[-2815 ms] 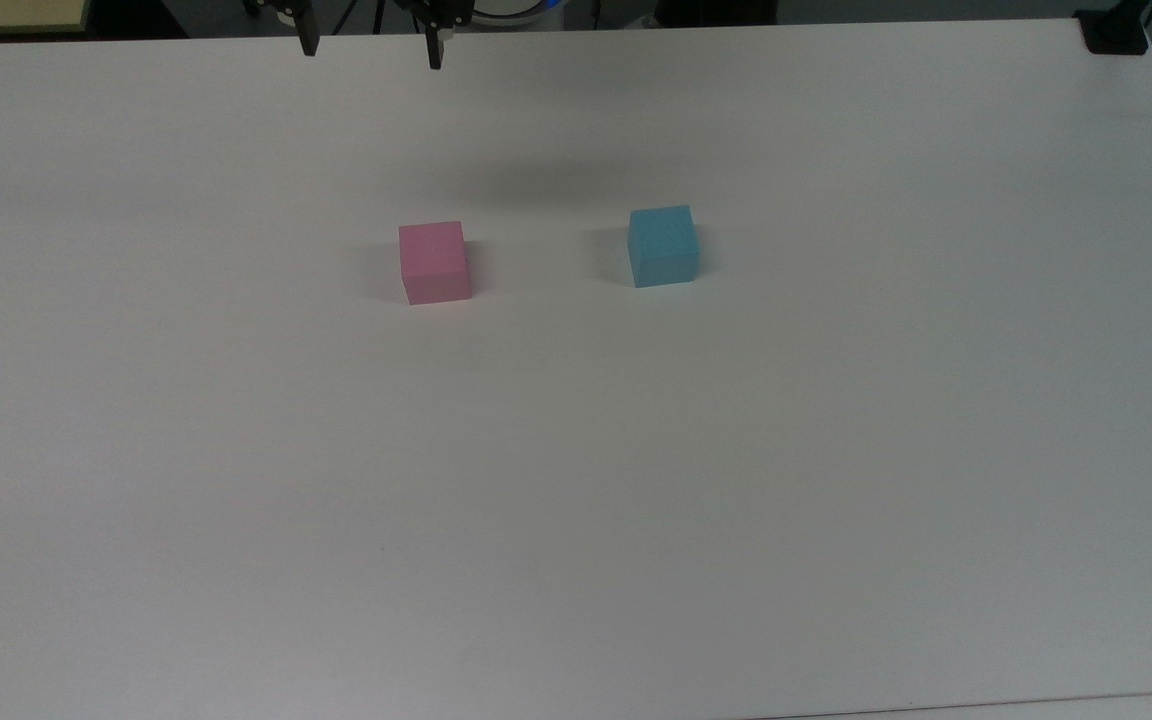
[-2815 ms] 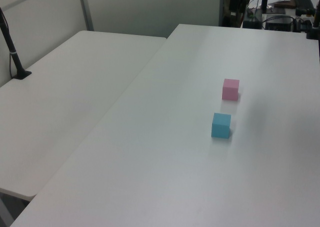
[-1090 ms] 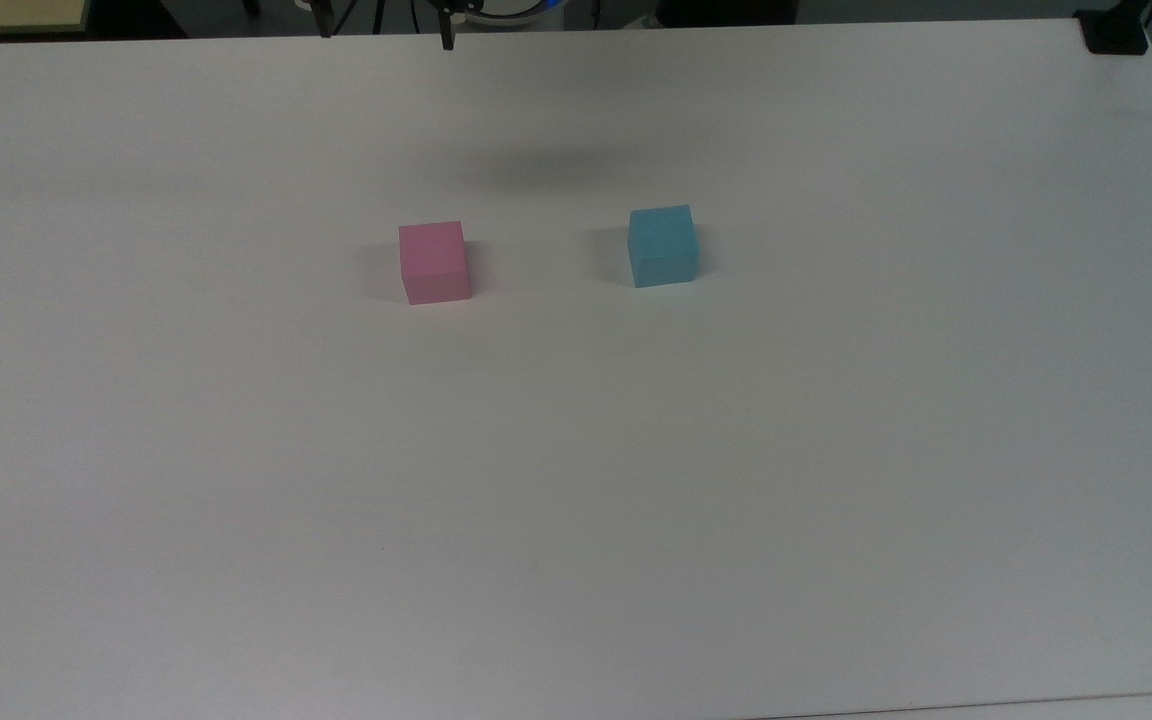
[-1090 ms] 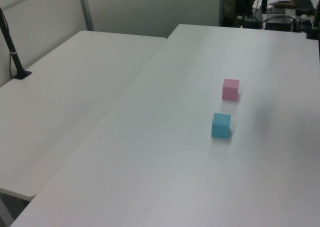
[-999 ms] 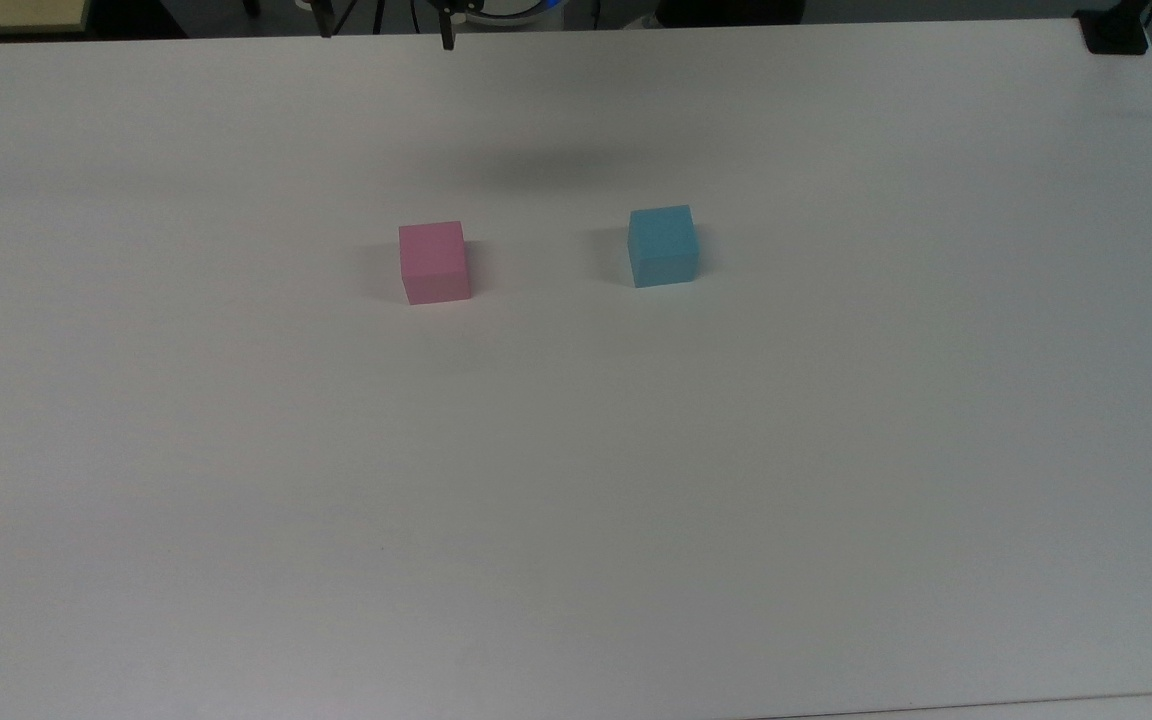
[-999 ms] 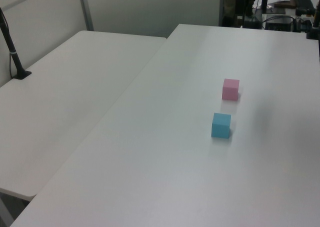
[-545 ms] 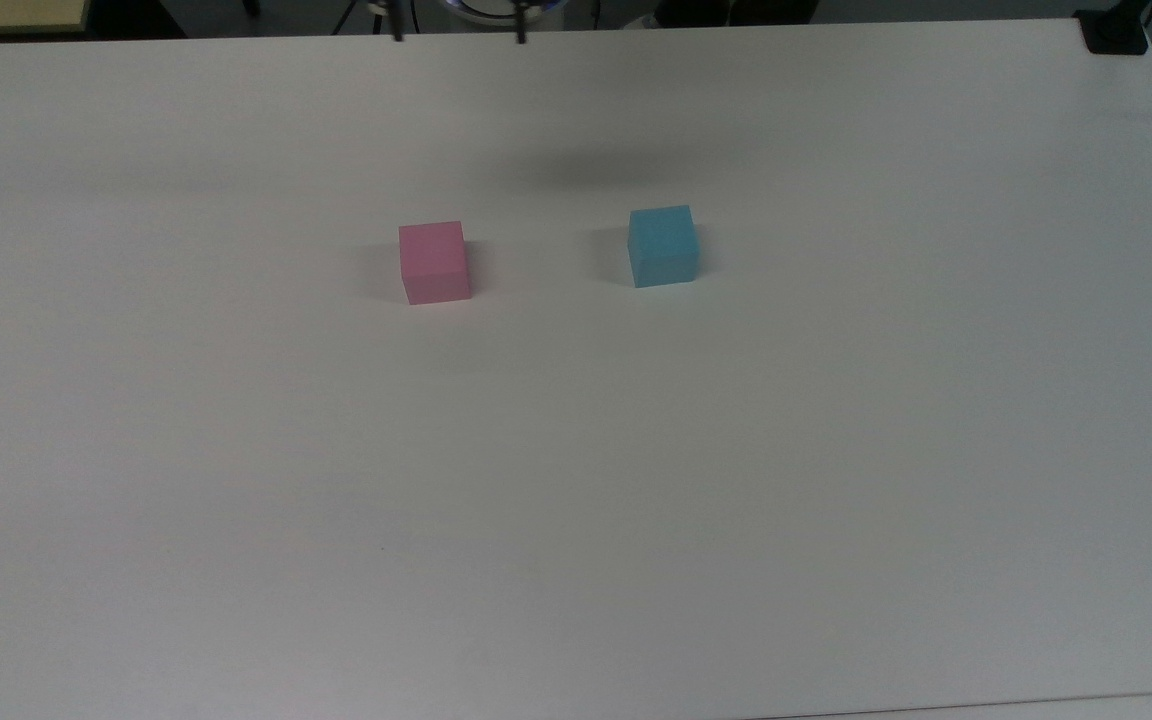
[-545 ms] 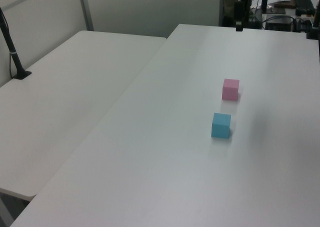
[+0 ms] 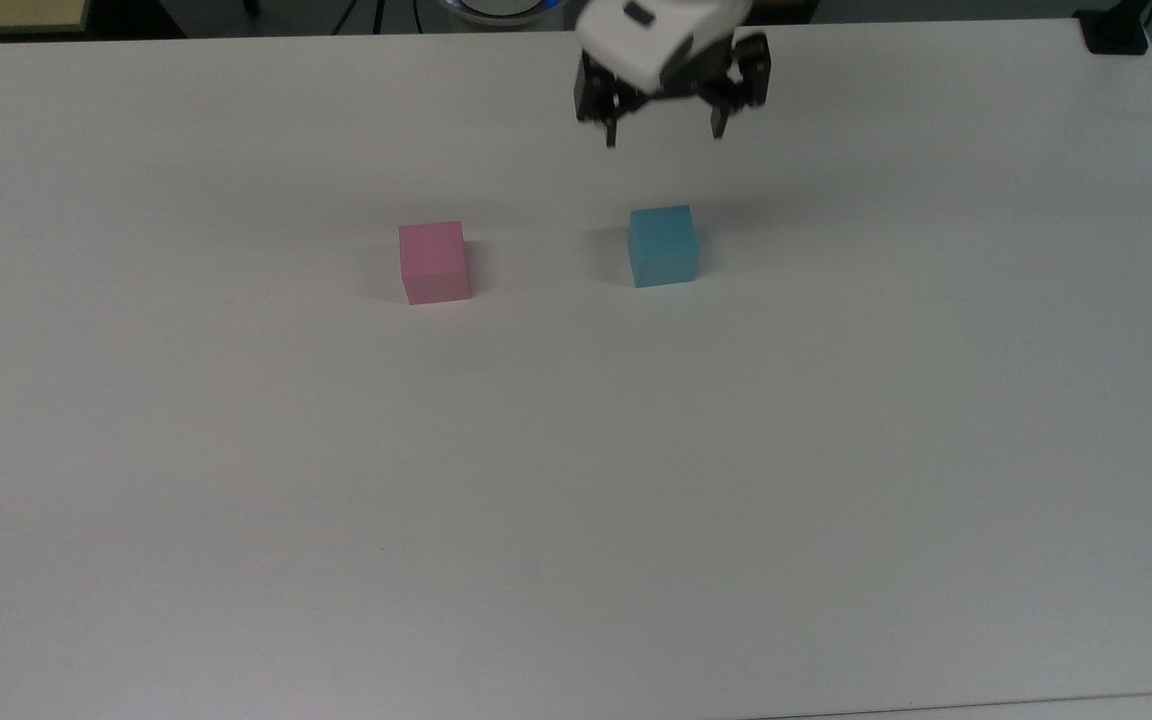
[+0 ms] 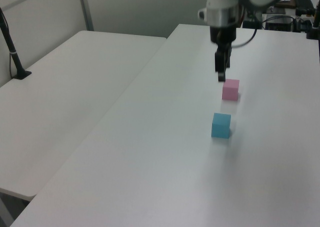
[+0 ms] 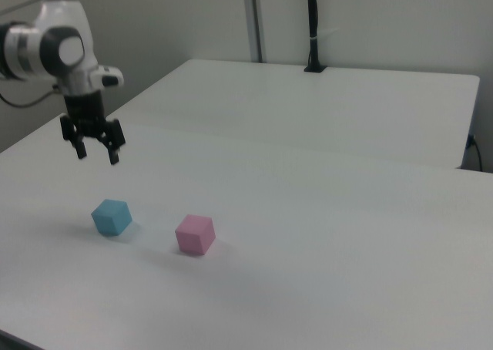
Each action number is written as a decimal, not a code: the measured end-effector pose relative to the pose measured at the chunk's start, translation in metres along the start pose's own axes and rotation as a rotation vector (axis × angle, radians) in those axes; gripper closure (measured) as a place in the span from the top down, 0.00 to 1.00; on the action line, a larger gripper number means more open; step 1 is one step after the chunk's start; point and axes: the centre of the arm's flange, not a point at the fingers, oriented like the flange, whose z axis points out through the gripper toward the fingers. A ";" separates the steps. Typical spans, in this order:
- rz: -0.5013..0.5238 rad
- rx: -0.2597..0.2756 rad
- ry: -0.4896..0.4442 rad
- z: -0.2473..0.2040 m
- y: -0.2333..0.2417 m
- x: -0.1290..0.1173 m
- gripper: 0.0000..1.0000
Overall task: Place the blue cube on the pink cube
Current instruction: 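Move the open gripper over the blue cube and lower onto it, then close the gripper on the blue cube, then lift the blue cube and carry it over the pink cube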
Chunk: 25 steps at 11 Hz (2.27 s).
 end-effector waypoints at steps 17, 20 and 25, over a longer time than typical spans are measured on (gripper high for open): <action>-0.078 -0.071 -0.036 0.109 -0.006 0.013 0.63; -0.047 -0.042 -0.030 0.007 0.094 0.005 0.63; 0.000 -0.050 -0.043 0.020 0.220 0.005 0.63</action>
